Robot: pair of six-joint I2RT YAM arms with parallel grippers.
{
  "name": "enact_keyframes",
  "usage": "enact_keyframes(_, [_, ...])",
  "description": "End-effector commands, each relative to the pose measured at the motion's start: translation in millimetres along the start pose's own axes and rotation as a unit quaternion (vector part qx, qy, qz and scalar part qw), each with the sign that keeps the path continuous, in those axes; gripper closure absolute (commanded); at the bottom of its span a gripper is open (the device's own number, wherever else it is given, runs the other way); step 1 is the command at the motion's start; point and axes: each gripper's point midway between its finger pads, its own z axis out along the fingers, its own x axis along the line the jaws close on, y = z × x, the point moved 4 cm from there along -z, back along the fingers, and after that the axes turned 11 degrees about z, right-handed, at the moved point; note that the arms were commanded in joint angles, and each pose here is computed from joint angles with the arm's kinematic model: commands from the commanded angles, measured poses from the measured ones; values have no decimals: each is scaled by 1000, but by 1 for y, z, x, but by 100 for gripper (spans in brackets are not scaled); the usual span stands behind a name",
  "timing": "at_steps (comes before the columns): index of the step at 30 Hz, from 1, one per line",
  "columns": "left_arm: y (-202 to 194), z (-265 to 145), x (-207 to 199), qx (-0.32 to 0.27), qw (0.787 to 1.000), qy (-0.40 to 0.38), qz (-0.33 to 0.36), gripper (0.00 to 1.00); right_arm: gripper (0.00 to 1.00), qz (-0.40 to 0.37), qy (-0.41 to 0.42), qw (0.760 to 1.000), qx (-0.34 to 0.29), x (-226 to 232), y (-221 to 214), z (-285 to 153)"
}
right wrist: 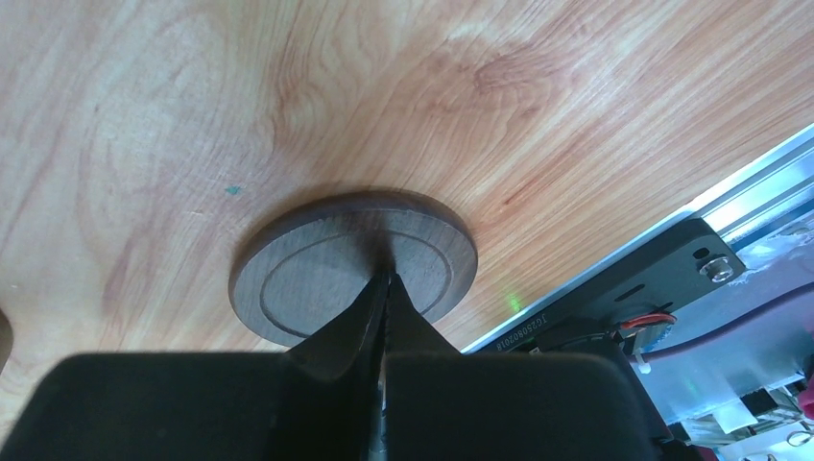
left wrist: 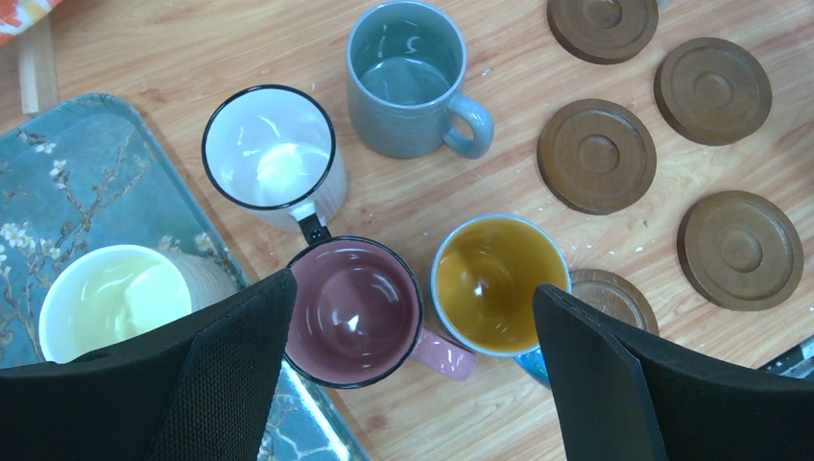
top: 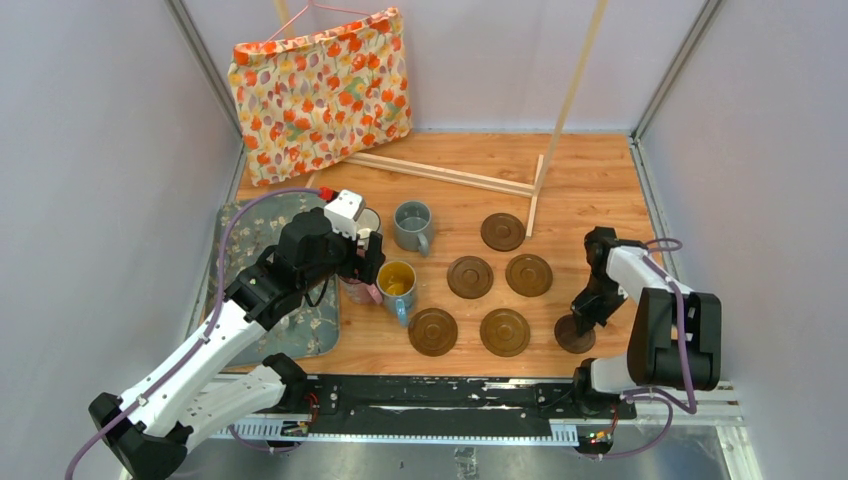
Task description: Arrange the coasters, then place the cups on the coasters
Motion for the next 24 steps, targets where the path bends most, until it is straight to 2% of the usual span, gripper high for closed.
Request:
enact_keyframes(1, [-2, 1, 2, 4, 1000, 5, 1, 0, 100, -8, -20, 1000, -10, -3, 0, 4])
enact_keyframes(16, [-1, 0, 2, 1, 1000, 4, 2, 0, 100, -3, -3, 1000, -26, -2, 3, -5])
enact_keyframes(24, [1, 0, 0, -3, 1000, -3, -1, 0, 100, -1, 47, 998, -53, 15, 21, -39])
